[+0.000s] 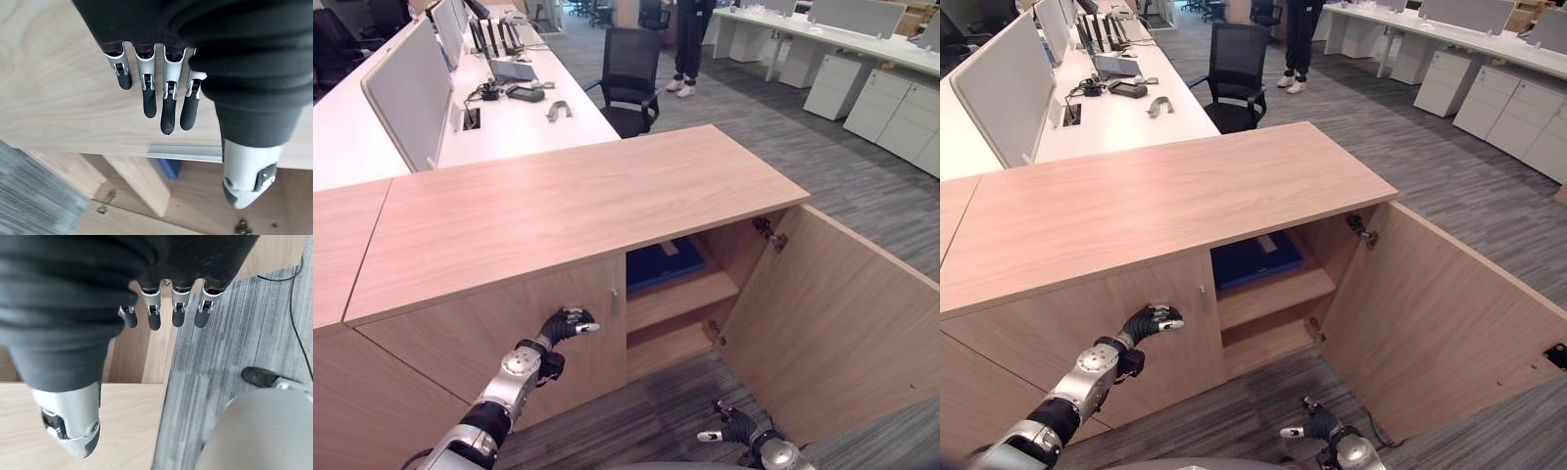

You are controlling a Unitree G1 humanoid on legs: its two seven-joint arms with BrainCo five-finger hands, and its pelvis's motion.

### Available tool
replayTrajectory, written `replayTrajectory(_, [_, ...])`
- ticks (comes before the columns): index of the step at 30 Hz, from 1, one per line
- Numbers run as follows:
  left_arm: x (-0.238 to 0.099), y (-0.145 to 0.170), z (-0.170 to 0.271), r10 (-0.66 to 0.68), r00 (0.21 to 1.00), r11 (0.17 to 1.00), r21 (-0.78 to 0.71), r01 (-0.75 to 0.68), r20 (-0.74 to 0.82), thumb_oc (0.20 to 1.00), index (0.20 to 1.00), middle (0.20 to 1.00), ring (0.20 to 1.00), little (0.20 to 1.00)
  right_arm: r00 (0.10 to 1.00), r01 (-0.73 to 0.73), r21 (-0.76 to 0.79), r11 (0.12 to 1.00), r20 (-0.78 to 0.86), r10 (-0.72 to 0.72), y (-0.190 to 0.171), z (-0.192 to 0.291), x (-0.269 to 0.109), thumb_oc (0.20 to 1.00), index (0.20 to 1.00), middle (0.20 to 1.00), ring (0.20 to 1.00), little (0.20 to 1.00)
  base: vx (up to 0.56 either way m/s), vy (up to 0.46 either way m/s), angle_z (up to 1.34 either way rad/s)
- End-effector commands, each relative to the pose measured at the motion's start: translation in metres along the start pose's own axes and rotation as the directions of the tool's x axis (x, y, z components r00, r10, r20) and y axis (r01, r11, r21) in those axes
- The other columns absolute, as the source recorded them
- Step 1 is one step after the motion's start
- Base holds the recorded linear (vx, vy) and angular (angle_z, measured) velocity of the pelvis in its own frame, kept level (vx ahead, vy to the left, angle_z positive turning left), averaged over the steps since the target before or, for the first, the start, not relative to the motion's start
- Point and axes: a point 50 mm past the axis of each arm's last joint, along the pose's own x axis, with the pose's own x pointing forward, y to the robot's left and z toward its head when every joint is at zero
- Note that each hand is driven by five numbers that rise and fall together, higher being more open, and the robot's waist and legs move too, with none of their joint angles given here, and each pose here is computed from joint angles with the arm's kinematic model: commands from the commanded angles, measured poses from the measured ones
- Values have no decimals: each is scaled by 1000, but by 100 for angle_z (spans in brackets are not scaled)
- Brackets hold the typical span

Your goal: Put the empty folder in the office cabinet

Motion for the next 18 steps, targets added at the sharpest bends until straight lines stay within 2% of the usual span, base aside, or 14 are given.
replayTrajectory(1, [11,19,52,86,971,996,-57,-75,221,1000,1000,1000,1000,1000,998,59,14,998,34,-60,-19,18,7,1000,1000,1000,1000,1000,-104,-46,-30])
replayTrajectory(3, [2,-5,40,32,973,989,-148,2,230,1000,1000,1000,1000,1000,994,106,72,992,24,-107,-27,22,10,1000,1000,1000,1000,1000,-116,-98,-47])
replayTrajectory(9, [-10,-25,16,-71,984,984,-150,97,165,1000,1000,1000,1000,1000,993,121,133,984,-5,-121,-25,18,12,1000,1000,1000,1000,1000,-50,-232,-38])
replayTrajectory(18, [-23,-38,-21,-82,995,964,-247,94,56,1000,1000,1000,1000,1000,982,168,183,969,-120,-148,-33,-15,3,1000,1000,1000,1000,1000,2,-229,-18])
